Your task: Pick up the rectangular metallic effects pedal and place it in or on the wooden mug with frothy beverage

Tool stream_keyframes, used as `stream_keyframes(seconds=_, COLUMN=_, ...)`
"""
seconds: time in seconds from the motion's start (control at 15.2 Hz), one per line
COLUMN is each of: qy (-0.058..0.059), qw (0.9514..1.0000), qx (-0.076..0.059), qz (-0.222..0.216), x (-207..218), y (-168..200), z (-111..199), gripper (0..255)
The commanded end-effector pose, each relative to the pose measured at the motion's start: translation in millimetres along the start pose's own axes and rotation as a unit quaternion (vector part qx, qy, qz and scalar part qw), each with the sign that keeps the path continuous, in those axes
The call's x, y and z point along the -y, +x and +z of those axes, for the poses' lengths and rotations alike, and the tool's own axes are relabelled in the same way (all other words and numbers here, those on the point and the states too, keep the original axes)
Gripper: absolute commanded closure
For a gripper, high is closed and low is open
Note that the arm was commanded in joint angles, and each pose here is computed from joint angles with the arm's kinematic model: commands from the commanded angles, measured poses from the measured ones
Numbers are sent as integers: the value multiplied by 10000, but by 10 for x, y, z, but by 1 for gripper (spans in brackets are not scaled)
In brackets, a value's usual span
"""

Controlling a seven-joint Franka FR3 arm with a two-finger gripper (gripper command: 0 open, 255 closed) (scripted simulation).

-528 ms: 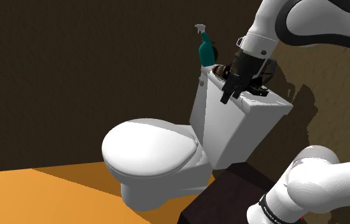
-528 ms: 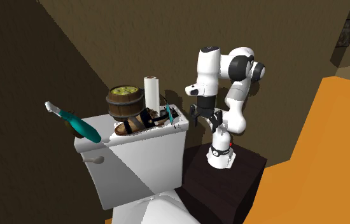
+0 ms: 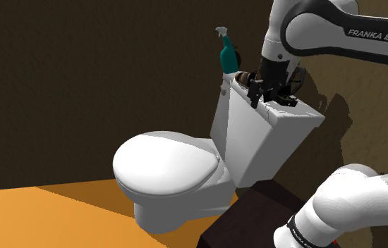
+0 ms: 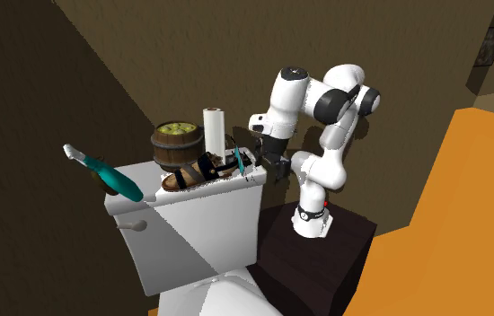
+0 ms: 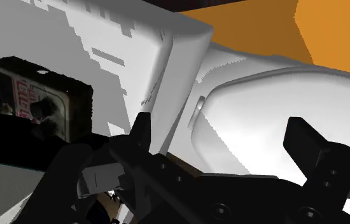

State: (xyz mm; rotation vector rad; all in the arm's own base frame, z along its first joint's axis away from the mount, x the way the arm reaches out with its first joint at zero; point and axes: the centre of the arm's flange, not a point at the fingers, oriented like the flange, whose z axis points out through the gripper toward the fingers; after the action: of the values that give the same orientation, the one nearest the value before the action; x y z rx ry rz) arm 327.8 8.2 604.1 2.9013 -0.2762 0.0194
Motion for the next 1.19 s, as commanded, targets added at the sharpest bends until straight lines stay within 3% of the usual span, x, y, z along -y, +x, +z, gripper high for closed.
stream_keyframes(seconds=0.0, qy=-546, qw=9977, qx=116, qz=397, x=-88, y=87, z=12, gripper=0)
stream_keyframes(seconds=0.13, qy=-1064, qw=9910, qx=234, qz=776, x=-194, y=171, z=10, gripper=0)
stream_keyframes(seconds=0.33, qy=-1832, qw=9731, qx=408, qz=1338, x=-364, y=282, z=-10, gripper=0)
stream_keyframes(seconds=0.4, qy=-1928, qw=9701, qx=429, qz=1408, x=-386, y=295, z=-14, gripper=0)
stream_keyframes(seconds=0.86, qy=-1928, qw=9701, qx=429, qz=1408, x=-531, y=240, z=354, gripper=0)
stream_keyframes(seconds=1.12, qy=-1928, qw=9701, qx=429, qz=1408, x=-531, y=240, z=354, gripper=0)
